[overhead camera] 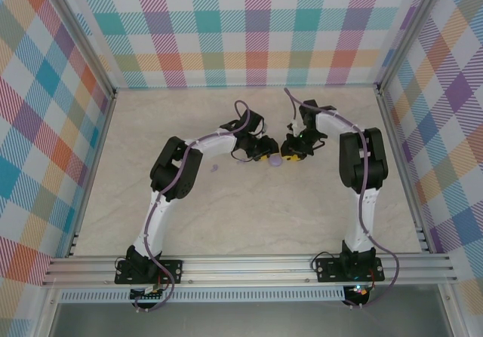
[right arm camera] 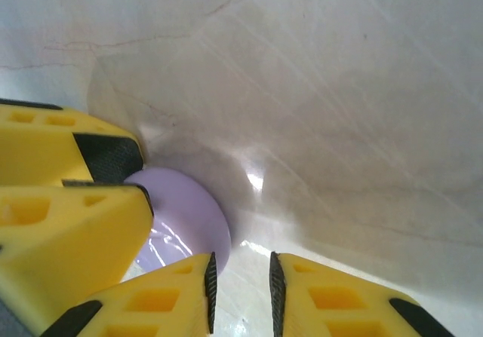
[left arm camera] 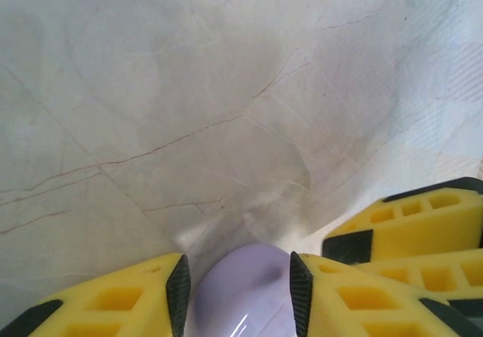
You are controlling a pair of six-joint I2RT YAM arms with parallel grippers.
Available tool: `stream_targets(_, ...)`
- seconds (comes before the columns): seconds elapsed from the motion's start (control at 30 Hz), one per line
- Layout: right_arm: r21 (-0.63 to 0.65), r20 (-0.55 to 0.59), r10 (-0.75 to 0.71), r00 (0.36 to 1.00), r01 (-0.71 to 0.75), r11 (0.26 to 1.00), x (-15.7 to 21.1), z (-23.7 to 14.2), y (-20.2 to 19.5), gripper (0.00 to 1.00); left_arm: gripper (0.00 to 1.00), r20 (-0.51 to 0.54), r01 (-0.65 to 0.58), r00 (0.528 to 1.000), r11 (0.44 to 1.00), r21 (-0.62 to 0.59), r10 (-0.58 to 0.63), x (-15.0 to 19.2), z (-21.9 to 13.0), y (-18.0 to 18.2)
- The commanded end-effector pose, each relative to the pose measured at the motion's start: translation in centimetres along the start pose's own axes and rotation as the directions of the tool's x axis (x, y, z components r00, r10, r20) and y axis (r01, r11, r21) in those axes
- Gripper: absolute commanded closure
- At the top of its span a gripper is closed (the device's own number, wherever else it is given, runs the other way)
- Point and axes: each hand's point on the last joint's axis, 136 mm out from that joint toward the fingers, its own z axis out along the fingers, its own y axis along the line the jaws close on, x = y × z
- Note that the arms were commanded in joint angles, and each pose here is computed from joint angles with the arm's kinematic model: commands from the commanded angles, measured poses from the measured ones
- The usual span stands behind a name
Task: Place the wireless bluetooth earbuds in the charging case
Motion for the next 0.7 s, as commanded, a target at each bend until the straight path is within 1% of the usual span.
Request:
stream_targets(0.0,-0.022,0.058,0.002,0.998,0.000,1.000,-0.1,-2.0,1.3,0.70,0.54,0.024,-0.023,0.999,0.999,-0.048,0.024,0.0,-2.7,-0.1)
stream_targets(0.07,-0.027,0.072,0.004,0.997,-0.002,1.000,0.1,-2.5,1.6,0.69,0.49,0.033,-0.029,0.999,0.999,-0.046,0.030,-0.1,-3.7,-0.1)
stream_targets(0.13,-0.047,0.091,0.002,0.996,0.002,0.999,0.2,-2.9,2.0,0.68,0.47,0.040,-0.034,0.999,0.999,-0.038,0.036,-0.2,-4.6,-0.3)
stream_targets(0.23,-0.079,0.109,-0.014,0.994,0.022,0.997,0.3,-3.3,2.7,0.65,0.46,0.043,-0.033,0.999,0.999,-0.018,0.033,0.0,-5.5,-0.4)
stream_targets(0.37,-0.083,0.089,-0.035,0.995,0.042,0.996,0.0,-2.7,2.6,0.60,0.47,0.034,-0.004,0.999,1.000,0.018,0.003,1.1,-6.2,-0.5)
stream_targets(0.4,-0.090,0.083,-0.047,0.995,0.054,0.994,-0.2,-2.5,2.7,0.60,0.47,0.051,-0.003,0.999,0.999,0.044,0.001,0.9,-6.3,-0.9)
stream_targets(0.57,-0.102,0.054,-0.080,0.995,0.085,0.991,-1.1,-1.6,2.7,0.61,0.46,0.031,0.043,0.998,0.995,0.095,-0.046,2.0,-6.1,-1.3)
stream_targets(0.67,-0.113,0.043,-0.091,0.995,0.095,0.989,-1.5,-1.3,2.8,0.65,0.45,0.028,0.062,0.997,0.993,0.103,-0.065,2.4,-5.8,-1.4)
